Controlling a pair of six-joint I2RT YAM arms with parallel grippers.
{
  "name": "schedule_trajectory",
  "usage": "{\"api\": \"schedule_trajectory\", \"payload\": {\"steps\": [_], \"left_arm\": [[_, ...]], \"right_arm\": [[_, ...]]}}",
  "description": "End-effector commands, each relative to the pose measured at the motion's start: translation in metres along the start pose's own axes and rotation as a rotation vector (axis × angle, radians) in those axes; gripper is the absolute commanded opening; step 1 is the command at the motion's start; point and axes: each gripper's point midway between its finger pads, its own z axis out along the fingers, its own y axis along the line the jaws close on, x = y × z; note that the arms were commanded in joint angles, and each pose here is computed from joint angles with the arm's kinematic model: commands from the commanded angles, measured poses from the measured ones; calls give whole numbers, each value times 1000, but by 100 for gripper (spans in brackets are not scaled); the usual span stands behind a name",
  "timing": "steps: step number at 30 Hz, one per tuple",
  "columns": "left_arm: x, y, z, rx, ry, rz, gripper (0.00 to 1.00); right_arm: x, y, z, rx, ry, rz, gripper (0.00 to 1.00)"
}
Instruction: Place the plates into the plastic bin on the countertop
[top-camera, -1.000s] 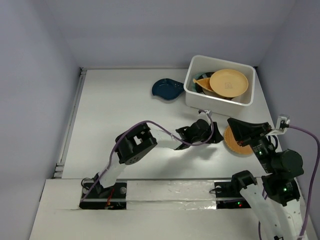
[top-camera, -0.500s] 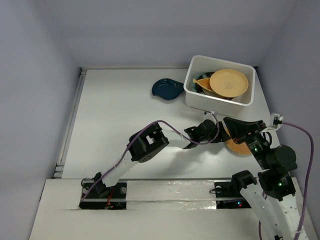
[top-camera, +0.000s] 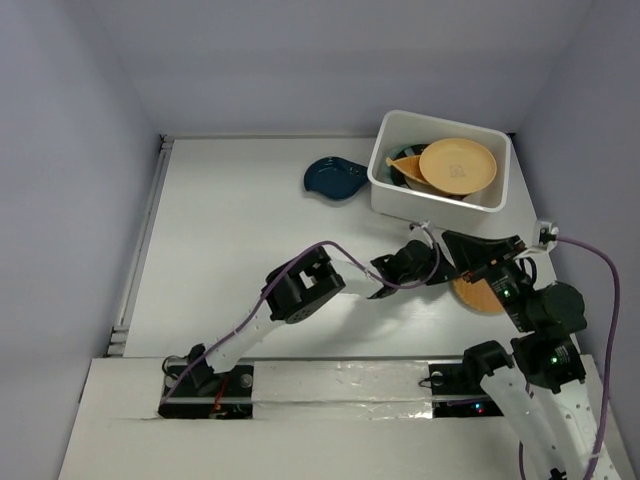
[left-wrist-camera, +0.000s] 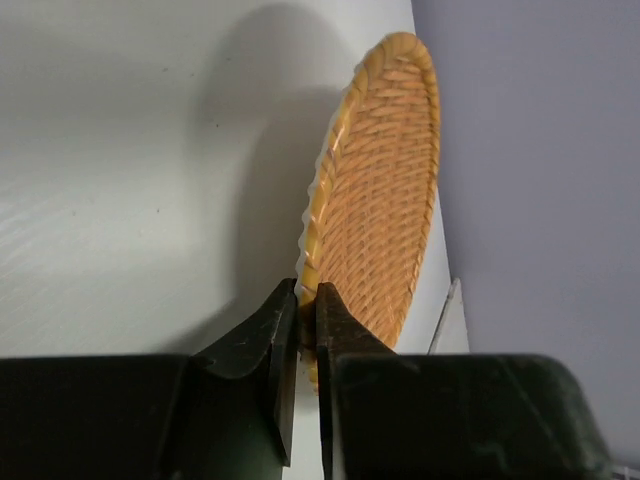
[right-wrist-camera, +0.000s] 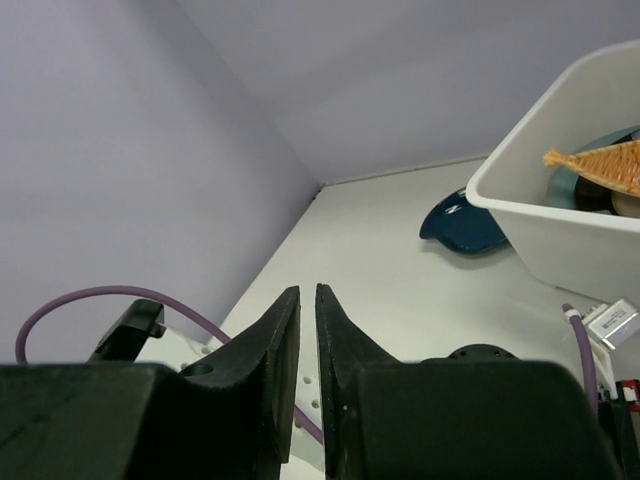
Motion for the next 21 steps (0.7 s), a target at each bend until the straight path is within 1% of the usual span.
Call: {"api": "schedule_trajectory", "payload": {"steps": [1,2,3,4,5,6,7,10,11,12,13,14,15,16,17,21], "left_arm": [[-4,6,-10,11,-26,1,0],[-15,-7,-19,39,-48,-1,0],[-16,-12,-26,59,-53,3,0],[-11,-5,-38,64,-53,4,0],[-25,-21,-52,102,-76,1,0],[-29,-26,-62,125,-75,0,0],[-23,-21,-76,138,-72,0,0],[-42,-36,-118,199,-109,-15,0],[-53,-55,-134,250,-133,-18,0],[-62,-59,-145,278,-143,-27,0],[-61,-56,-157,286,-141,-47,0],[-64,-67,-165,324,-150,-46,0],[-75,-81,-178,360,-171,-44,0],[-79,-83,-185,370,-171,-42,0],[-83,-98,-196,413,-178,-33,0],[-107,-117,-218,455,-228,-4,0]], "right_arm": [[-9,11,3,-49,-29,-20,18],[-8,9,4,-42,-25,-22,17],[-7,8,4,-40,-19,-27,18],[-7,8,4,-40,-19,-30,18],[-7,8,4,-38,-19,-31,18],[-6,7,4,-34,-20,-32,18],[-7,7,4,-34,-22,-32,18],[-17,1,1,21,-61,-29,19],[-22,-2,0,45,-85,-32,19],[-28,-1,-3,48,-104,-34,20],[-34,2,-6,44,-127,-37,21],[-37,3,-8,49,-142,-37,22],[-41,5,-10,47,-152,-34,23],[-43,5,-13,50,-163,-29,23],[-44,5,-14,56,-165,-29,23],[-45,-1,-22,96,-183,-26,23]]}}
